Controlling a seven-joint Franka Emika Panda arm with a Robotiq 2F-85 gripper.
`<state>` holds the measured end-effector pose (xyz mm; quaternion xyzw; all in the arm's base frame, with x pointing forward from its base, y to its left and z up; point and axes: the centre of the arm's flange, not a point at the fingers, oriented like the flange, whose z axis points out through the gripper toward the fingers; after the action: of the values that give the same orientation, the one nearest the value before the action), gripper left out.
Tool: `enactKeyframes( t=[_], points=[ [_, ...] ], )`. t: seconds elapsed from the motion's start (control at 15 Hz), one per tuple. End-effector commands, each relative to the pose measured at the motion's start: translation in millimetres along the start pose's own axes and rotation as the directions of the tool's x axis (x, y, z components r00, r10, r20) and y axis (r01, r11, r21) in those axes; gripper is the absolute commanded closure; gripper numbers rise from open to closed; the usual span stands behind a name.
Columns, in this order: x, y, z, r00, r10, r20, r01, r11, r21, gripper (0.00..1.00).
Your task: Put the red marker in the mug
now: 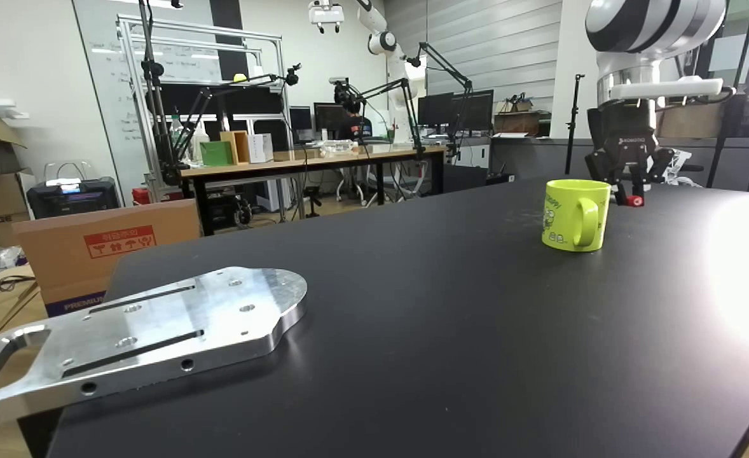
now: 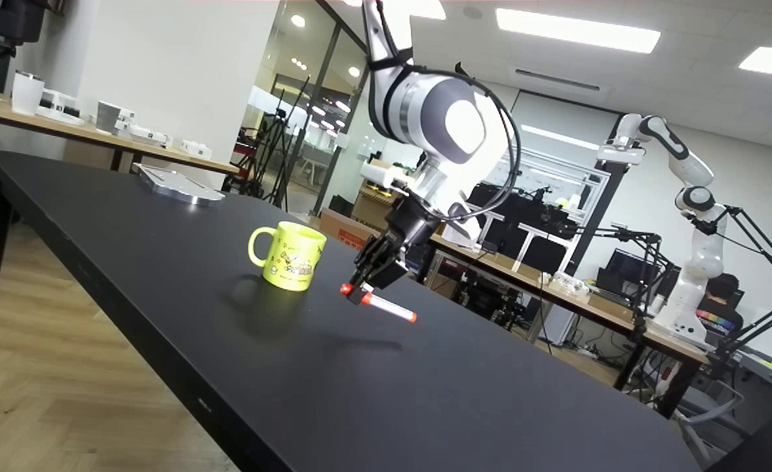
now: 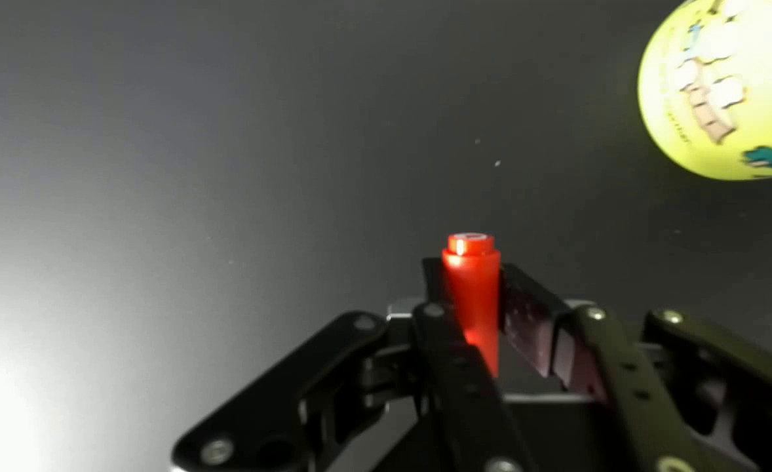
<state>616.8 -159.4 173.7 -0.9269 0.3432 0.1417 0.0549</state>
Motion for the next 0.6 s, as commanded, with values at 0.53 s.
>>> enactKeyframes(
  t=[0.53],
  points=[
    [-25, -48, -88, 0.895, 0.000, 0.447, -0.075, 0.986, 0.151, 0.94]
  ],
)
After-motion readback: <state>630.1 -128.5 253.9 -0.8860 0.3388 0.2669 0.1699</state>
